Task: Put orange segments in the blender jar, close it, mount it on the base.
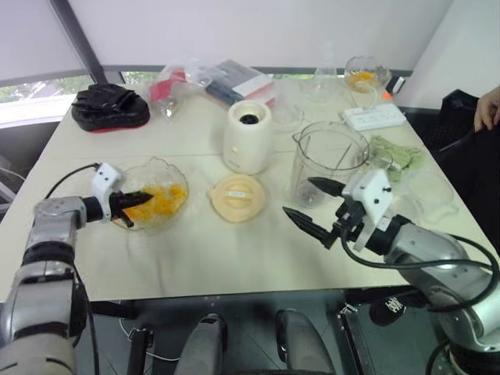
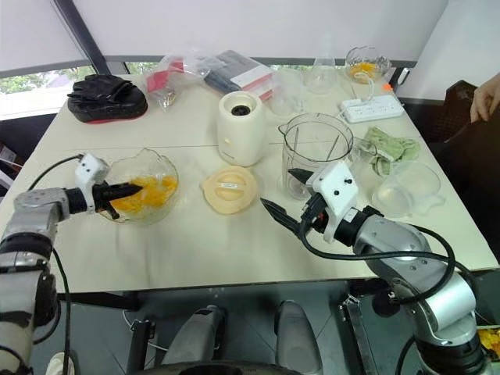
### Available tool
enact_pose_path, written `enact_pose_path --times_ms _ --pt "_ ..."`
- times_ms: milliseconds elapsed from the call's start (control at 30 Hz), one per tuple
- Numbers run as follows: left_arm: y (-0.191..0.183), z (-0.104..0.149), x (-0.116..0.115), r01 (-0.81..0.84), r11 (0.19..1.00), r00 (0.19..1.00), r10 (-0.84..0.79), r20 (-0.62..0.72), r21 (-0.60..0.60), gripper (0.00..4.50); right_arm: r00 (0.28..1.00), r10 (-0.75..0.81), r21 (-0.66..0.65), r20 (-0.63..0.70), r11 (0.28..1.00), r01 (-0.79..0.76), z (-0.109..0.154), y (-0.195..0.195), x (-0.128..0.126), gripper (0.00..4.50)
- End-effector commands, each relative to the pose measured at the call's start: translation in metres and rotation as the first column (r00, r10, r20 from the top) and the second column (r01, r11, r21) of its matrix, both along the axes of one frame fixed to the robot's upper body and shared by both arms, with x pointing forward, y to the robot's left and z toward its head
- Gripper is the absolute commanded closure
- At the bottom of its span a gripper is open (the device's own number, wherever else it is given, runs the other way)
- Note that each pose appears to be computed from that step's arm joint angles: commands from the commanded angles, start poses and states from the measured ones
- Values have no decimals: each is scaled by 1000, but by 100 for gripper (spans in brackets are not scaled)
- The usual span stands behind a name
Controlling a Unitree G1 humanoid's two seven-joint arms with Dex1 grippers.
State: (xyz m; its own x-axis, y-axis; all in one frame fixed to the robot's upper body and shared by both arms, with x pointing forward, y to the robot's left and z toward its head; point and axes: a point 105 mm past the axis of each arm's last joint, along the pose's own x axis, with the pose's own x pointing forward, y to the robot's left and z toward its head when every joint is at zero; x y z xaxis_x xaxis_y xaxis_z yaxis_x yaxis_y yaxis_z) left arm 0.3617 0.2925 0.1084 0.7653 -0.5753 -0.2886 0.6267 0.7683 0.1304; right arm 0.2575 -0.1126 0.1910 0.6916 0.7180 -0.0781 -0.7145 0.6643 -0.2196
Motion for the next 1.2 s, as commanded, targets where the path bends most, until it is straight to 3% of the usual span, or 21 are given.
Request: enact_pose_path --times_ms 33,367,567,733,967,1200 --pt "0 43 -5 -43 996 980 58 189 -83 444 998 47 -12 34 999 -47 8 4 1 34" --pt "-35 91 -21 -30 976 947 97 306 -216 444 995 98 -29 23 995 -97 8 7 7 34" --pt "-55 114 -21 29 974 943 48 329 -224 444 995 99 -27 20 995 -98 7 9 7 34" --pt "-77 152 -11 132 963 916 -27 401 -237 444 996 79 -19 28 997 -78 7 8 7 34" --pt "-141 203 18 401 904 829 -290 477 -147 444 999 38 -4 36 999 -38 3 8 4 34" --pt "-226 229 33 658 753 671 -569 476 -27 444 995 -82 18 53 997 81 0 1 -7 34"
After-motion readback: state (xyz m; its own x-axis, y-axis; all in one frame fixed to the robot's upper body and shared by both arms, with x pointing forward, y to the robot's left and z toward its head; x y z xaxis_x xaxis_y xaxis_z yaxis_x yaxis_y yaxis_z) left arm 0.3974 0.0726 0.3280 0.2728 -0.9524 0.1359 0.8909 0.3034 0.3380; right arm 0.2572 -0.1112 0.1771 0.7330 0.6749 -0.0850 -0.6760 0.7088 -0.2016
